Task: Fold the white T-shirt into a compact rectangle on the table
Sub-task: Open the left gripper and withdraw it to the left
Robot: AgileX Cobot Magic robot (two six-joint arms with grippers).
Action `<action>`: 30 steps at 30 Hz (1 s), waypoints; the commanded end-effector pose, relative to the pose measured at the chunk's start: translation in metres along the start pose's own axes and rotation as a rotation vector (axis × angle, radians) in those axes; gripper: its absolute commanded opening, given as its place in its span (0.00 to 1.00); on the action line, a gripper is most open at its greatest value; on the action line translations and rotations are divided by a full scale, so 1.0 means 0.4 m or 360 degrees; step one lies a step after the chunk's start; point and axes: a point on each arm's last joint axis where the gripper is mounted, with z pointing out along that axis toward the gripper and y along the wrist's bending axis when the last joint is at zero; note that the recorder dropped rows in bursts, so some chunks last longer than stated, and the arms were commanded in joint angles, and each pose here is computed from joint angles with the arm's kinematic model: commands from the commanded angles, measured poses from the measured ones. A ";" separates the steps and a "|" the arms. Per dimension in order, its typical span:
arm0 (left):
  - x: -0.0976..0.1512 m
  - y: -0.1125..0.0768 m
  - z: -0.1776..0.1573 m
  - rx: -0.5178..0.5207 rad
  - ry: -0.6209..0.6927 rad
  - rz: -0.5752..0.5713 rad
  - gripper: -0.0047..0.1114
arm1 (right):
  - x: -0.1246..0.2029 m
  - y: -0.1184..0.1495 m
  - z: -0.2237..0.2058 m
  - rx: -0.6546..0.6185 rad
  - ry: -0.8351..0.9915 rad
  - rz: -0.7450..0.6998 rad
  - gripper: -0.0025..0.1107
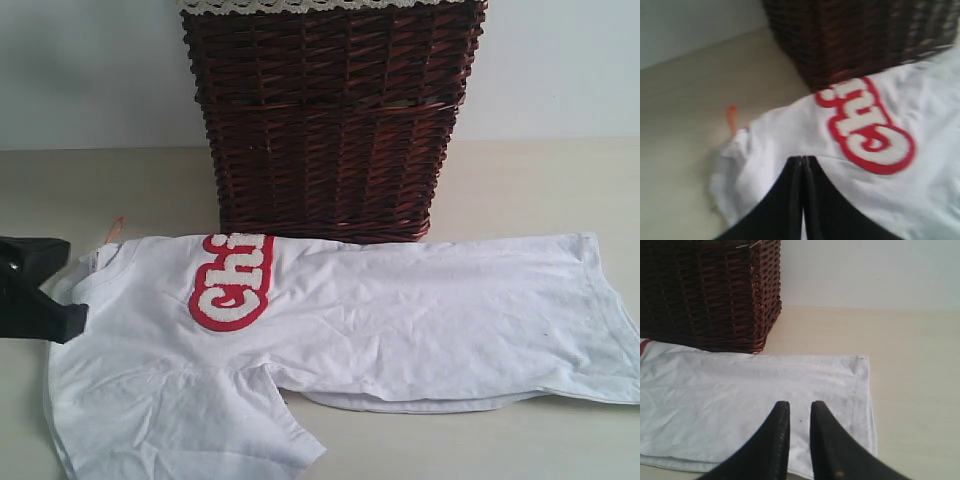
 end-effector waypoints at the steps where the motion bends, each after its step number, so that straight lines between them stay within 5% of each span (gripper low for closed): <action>1: 0.007 0.071 -0.006 -0.0285 -0.0028 -0.0124 0.04 | 0.001 -0.001 0.000 0.0006 -0.0018 -0.0007 0.16; 9: -0.031 0.081 -0.037 -0.0104 -0.0067 -0.0234 0.04 | 0.001 -0.001 0.000 0.0006 -0.0018 -0.0007 0.16; 23: -0.056 0.102 -0.041 -0.0221 -0.0190 -0.0314 0.04 | 0.001 -0.001 0.000 0.0006 -0.0018 -0.0007 0.16; 30: -0.062 0.078 -0.060 0.0009 -0.0233 -0.0550 0.04 | 0.001 -0.001 0.000 0.0006 -0.0018 -0.0007 0.16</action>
